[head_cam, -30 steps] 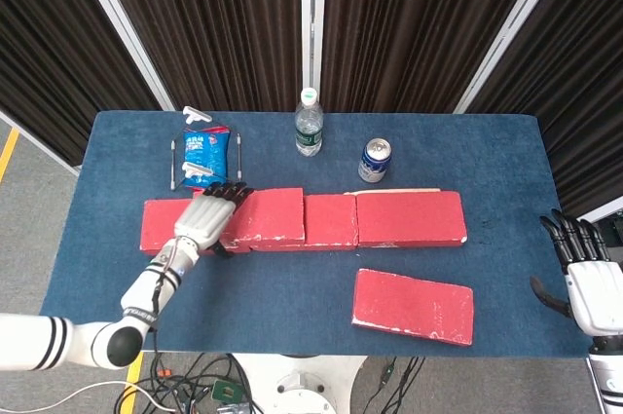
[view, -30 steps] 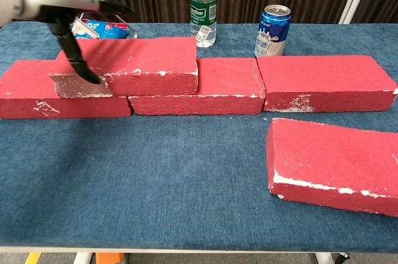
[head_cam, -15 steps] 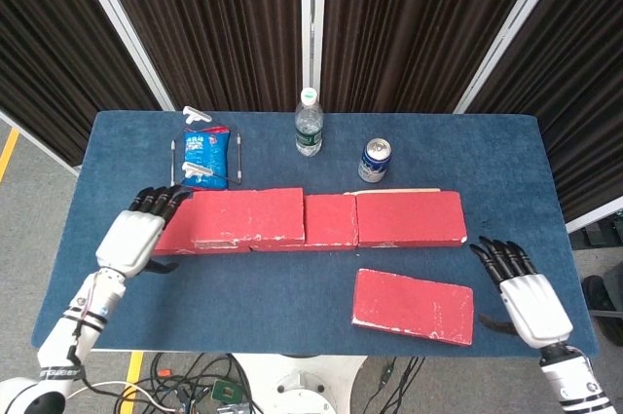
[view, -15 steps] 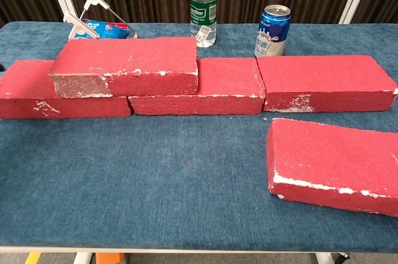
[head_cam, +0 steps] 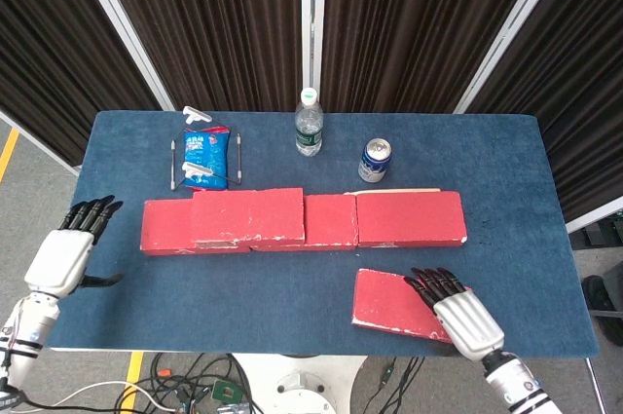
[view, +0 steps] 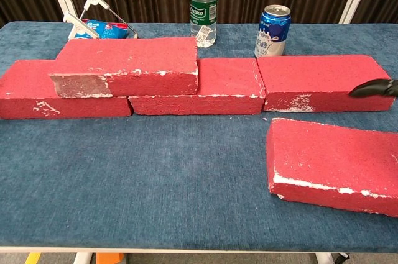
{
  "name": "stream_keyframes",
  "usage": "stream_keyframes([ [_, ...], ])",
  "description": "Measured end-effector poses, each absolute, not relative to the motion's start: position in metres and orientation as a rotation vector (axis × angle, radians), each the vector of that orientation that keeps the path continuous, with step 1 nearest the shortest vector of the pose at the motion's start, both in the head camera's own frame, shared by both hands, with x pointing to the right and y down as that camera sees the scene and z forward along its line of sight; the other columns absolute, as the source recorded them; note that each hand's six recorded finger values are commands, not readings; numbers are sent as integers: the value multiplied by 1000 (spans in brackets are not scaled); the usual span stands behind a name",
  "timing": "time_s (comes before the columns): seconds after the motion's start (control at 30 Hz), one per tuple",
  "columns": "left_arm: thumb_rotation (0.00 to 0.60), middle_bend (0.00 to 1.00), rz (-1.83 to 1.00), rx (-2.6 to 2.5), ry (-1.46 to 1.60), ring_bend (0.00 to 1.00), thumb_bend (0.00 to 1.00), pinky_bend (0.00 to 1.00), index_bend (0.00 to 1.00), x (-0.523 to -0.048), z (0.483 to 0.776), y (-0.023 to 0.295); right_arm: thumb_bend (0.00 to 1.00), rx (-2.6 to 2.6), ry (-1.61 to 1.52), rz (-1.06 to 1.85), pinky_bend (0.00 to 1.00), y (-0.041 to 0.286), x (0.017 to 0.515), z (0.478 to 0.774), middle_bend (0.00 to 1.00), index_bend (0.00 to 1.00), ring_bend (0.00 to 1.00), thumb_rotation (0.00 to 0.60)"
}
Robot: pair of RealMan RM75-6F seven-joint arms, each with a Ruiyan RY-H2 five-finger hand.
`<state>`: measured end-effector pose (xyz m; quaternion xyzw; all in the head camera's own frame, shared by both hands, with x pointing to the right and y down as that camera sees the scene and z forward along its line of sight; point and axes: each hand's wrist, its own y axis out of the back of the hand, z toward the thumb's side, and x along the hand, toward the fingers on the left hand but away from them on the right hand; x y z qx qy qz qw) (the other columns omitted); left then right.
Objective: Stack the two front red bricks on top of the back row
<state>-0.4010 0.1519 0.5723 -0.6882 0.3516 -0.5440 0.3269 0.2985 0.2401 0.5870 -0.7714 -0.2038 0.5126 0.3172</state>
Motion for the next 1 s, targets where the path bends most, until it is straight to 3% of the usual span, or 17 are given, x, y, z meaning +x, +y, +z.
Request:
stream_keyframes([
  [0.53,600,0,-1425,-1815,966,0,0,0,9,-426,576,159,0,-2016,-608,1439,0,249,283,630,0,0,0,600],
  [1.0,600,0,-1440,-1850,946,0,0,0,9,-431,577,161,0,-1999,-649,1577,0,247,295,648,0,0,0,600],
])
